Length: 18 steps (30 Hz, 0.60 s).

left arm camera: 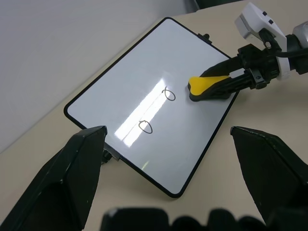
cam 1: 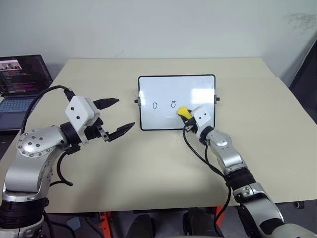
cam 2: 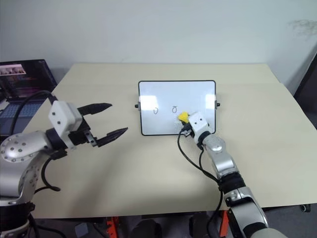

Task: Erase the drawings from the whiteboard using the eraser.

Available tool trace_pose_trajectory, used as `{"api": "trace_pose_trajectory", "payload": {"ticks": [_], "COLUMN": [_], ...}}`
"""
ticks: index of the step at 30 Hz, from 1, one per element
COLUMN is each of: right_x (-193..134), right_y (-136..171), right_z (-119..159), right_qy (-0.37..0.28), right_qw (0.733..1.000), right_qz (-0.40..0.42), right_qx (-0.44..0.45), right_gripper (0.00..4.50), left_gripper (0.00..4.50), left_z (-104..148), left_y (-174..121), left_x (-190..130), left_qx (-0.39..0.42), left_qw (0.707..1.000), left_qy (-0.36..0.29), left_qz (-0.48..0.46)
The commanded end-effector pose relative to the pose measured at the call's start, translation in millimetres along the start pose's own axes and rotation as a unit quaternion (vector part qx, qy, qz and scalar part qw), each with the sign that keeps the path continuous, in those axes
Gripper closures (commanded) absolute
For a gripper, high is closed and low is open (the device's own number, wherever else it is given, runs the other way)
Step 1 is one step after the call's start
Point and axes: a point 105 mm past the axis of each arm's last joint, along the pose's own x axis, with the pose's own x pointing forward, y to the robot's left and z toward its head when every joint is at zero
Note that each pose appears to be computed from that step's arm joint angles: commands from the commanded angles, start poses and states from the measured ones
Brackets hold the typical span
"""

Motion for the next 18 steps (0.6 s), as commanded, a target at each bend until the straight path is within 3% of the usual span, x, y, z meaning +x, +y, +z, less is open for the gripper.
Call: {"api": "trace_pose_trajectory", "payload": {"ticks": [1, 14, 18], "right_x": [-4.2, 10.0, 13.6], "right_y": [-9.5, 6.1, 11.3], "right_z": [-7.8, 79.6, 86.5], "right_qy": [0.023, -0.091, -0.101], "right_qw": [1.000, 0.995, 0.994], "right_qz": [-0.013, 0.010, 0.015], "right_qx": [0.010, 0.035, 0.037], "right_gripper": [3.27, 3.27, 3.27], "left_gripper": [0.00, 0.00, 0.00], "left_z": [12.5, 12.6, 12.7], "left_y": [3.3, 1.1, 0.9], "left_x": [-0.5, 0.9, 1.7], "left_qx": [0.028, 0.029, 0.028], "left_qw": [1.000, 0.999, 0.999], "left_qy": [-0.013, -0.015, -0.016], "left_qz": [0.001, -0.002, -0.003]}}
